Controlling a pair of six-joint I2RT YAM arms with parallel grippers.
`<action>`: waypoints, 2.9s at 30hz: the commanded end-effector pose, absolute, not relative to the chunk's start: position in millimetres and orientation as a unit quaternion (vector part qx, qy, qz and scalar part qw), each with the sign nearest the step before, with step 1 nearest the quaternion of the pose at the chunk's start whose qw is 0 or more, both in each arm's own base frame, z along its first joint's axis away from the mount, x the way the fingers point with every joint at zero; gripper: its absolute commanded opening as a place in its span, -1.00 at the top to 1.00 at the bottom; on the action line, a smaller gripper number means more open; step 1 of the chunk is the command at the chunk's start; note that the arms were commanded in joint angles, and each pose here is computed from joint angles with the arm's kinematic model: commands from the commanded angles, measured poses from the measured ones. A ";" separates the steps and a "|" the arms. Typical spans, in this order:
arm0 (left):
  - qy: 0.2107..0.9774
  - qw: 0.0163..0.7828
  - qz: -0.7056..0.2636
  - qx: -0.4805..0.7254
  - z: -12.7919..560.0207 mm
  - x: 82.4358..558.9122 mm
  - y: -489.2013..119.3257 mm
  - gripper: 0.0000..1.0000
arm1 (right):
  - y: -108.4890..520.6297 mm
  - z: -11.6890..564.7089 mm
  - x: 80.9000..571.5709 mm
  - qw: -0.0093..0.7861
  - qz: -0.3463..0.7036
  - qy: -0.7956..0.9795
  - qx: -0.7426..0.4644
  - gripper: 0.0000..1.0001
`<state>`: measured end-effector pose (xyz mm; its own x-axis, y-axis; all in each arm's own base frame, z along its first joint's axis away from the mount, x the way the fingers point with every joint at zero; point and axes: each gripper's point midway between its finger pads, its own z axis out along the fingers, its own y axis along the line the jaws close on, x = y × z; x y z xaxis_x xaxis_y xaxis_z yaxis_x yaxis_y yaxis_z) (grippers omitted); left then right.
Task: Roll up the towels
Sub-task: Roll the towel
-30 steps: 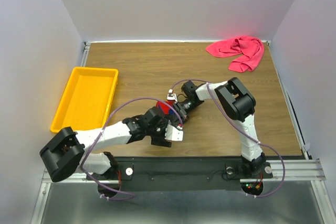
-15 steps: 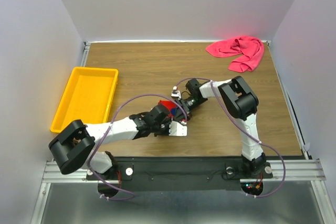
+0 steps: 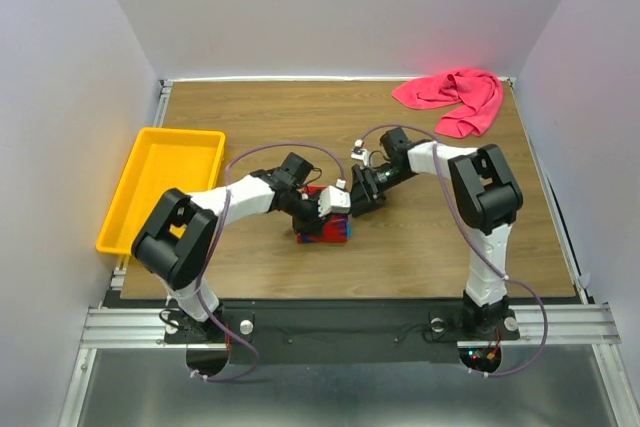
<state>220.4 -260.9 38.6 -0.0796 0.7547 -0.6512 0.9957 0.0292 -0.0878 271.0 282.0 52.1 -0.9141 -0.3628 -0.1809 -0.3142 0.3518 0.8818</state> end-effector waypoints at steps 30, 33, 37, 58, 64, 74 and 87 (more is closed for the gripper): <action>0.749 -0.073 -0.435 0.495 -22.7 221.4 -221.4 0.82 | 313.1 96.5 270.0 -0.338 -0.159 -0.664 0.647 -0.85; 0.750 -0.074 -0.436 0.491 -23.5 222.8 -219.5 0.81 | 327.5 86.5 262.8 -0.335 -0.157 -0.642 0.671 -0.75; 0.755 -0.071 -0.431 0.490 -25.1 228.1 -216.0 0.81 | 338.1 72.7 246.6 -0.320 -0.170 -0.626 0.691 -0.64; 0.764 0.066 -0.441 0.467 47.9 276.2 -204.3 -0.06 | 321.9 24.7 181.0 -0.167 -0.317 -0.701 0.617 0.99; 0.777 0.133 -0.419 0.451 89.5 301.8 -168.5 -0.15 | 319.7 28.0 169.6 -0.122 -0.360 -0.719 0.582 0.99; 0.776 0.308 -0.277 0.476 131.6 290.6 -113.1 -0.34 | 330.9 33.3 172.6 0.009 -0.483 -0.761 0.433 0.99; 0.578 0.400 -0.091 0.706 100.9 213.1 -204.4 -0.75 | 339.0 26.4 191.0 0.100 -0.544 -0.771 0.315 0.99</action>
<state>194.5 -182.9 98.0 0.1881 0.7315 -0.6554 0.9579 0.0106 0.2868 191.0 345.0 38.1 -0.7454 -0.5992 -0.2922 -0.4574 0.1408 0.8781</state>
